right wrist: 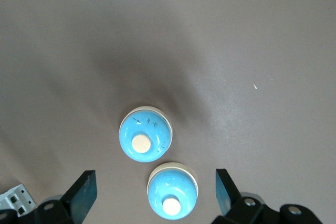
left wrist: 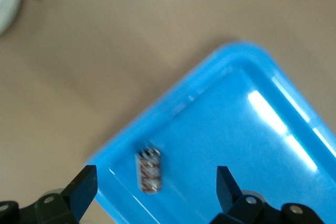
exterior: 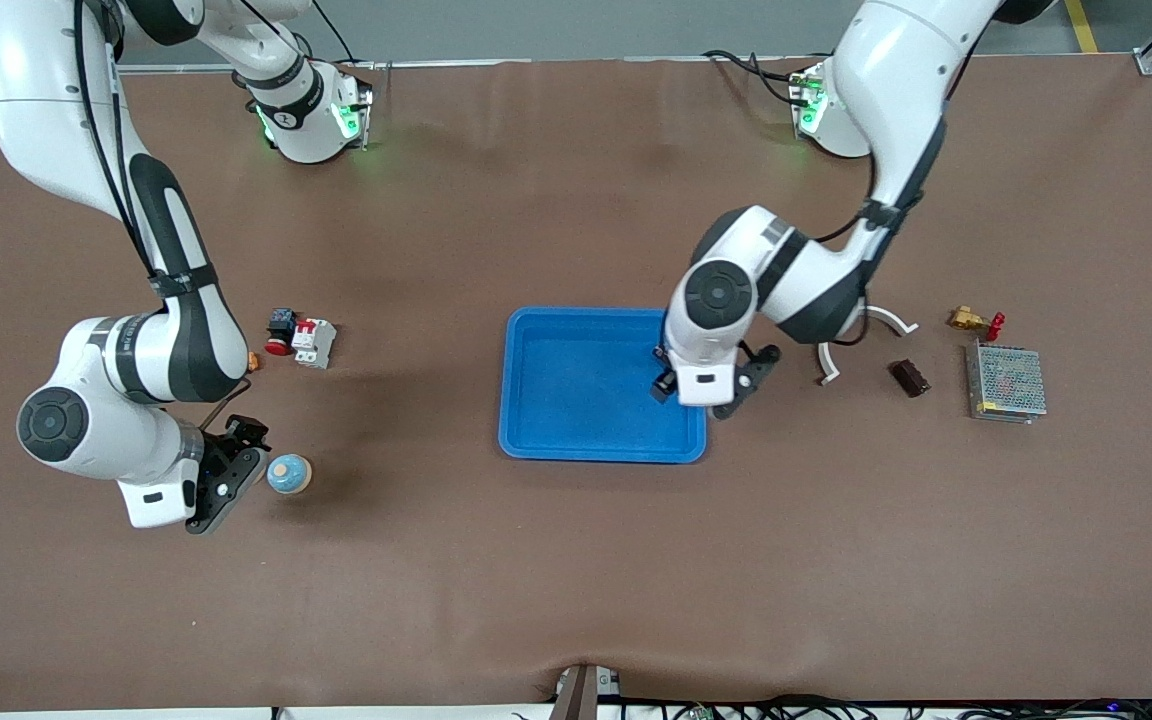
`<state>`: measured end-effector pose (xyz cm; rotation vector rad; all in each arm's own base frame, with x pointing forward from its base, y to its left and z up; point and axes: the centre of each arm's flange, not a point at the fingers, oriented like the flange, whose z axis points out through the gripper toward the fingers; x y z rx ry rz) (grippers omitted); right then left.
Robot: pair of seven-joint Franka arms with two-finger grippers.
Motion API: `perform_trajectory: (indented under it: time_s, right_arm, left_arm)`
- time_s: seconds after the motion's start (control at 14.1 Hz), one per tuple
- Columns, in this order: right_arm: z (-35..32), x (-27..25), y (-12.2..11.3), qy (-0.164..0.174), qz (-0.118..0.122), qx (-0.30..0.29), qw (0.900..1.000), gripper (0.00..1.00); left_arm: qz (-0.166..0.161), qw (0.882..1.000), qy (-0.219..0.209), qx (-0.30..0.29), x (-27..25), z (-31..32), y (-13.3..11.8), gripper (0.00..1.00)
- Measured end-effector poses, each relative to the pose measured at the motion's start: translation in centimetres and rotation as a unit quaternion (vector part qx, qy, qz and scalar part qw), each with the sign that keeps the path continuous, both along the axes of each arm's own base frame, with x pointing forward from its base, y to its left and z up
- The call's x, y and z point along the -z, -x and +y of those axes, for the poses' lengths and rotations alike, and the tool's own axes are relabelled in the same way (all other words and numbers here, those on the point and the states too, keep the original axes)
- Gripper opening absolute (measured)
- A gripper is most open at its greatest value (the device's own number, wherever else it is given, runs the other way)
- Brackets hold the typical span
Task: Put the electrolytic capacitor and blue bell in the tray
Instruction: 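Place the capacitor in the tray while the right gripper reaches the bell, then reach the second capacitor with the left gripper while the right gripper grasps the bell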
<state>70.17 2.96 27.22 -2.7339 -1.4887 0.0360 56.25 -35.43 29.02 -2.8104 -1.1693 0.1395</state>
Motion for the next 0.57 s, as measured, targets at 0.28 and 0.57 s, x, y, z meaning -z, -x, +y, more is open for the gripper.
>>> perform_trajectory:
  time_s: [0.28,0.57]
  right_arm:
    - [0.5,1.2,0.3,-0.001,0.012,-0.012,1.000,1.00]
    - [0.5,2.5,0.7,-0.001,0.020,-0.017,1.000,1.00]
  left_arm:
    - [0.004,1.000,-0.012,0.022,-2.3,6.4,-2.5,1.00]
    - [0.012,0.998,-0.015,0.057,-2.9,16.4,-4.7,1.00]
